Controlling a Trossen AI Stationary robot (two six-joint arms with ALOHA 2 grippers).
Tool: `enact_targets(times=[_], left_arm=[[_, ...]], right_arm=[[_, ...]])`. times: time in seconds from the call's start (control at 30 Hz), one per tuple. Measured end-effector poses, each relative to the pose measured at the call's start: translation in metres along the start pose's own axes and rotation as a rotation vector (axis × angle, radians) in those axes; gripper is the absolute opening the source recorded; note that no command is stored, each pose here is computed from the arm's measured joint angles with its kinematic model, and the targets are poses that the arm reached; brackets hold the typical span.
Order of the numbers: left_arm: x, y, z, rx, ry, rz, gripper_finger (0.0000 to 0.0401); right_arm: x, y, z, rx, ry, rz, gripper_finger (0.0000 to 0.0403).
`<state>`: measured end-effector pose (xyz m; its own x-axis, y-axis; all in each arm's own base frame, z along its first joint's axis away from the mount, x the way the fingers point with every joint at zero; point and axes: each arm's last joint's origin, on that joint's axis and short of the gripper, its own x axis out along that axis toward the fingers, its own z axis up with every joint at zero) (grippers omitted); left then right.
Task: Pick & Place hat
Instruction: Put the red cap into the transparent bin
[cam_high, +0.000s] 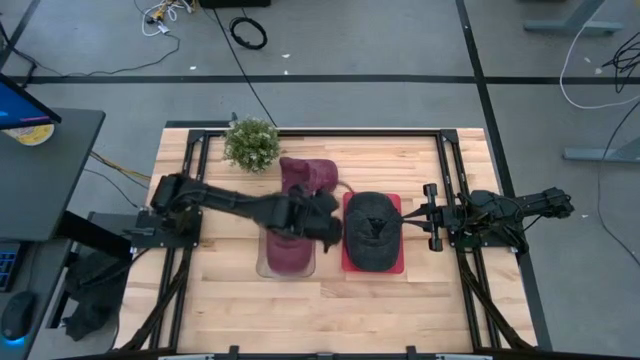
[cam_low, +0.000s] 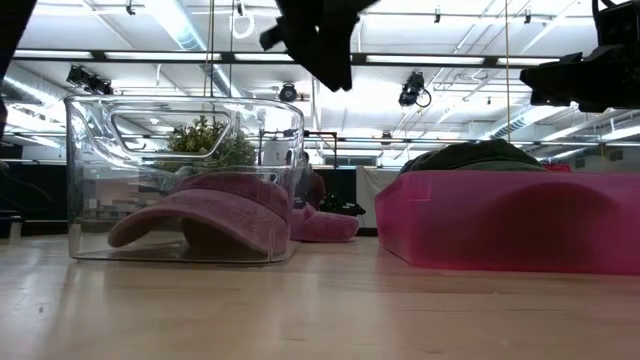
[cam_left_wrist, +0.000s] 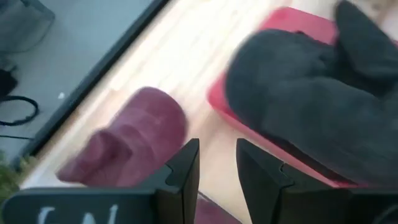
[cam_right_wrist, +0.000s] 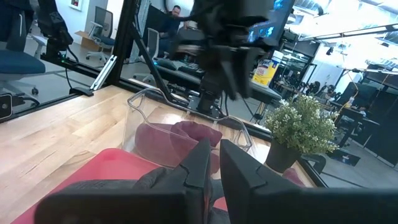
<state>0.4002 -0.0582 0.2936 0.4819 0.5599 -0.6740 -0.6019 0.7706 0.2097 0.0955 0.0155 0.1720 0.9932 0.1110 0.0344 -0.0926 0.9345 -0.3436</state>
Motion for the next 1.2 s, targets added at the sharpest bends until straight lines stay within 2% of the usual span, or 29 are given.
enact_targets(times=[0.2, 0.4, 0.6, 0.73, 0.97, 1.2], left_arm=[[0.029, 0.034, 0.017, -0.060, 0.039, 0.068, 0.0110], [0.057, 0.070, 0.029, -0.206, 0.164, -0.022, 0.0110], [0.076, 0.103, 0.033, -0.286, 0.241, -0.001, 0.0110], [0.085, 0.121, 0.034, -0.377, 0.328, -0.058, 0.0110], [0.090, 0.131, 0.034, -0.404, 0.352, -0.065, 0.0110], [0.096, 0.129, 0.031, -0.395, 0.367, -0.043, 0.0110]], right_arm=[[0.000, 0.000, 0.000, 0.000, 0.000, 0.000, 0.0039], [0.000, 0.000, 0.000, 0.000, 0.000, 0.000, 0.0039], [0.000, 0.000, 0.000, 0.000, 0.000, 0.000, 0.0039], [0.000, 0.000, 0.000, 0.000, 0.000, 0.000, 0.0039], [0.000, 0.000, 0.000, 0.000, 0.000, 0.000, 0.0039], [0.000, 0.000, 0.000, 0.000, 0.000, 0.000, 0.0039]])
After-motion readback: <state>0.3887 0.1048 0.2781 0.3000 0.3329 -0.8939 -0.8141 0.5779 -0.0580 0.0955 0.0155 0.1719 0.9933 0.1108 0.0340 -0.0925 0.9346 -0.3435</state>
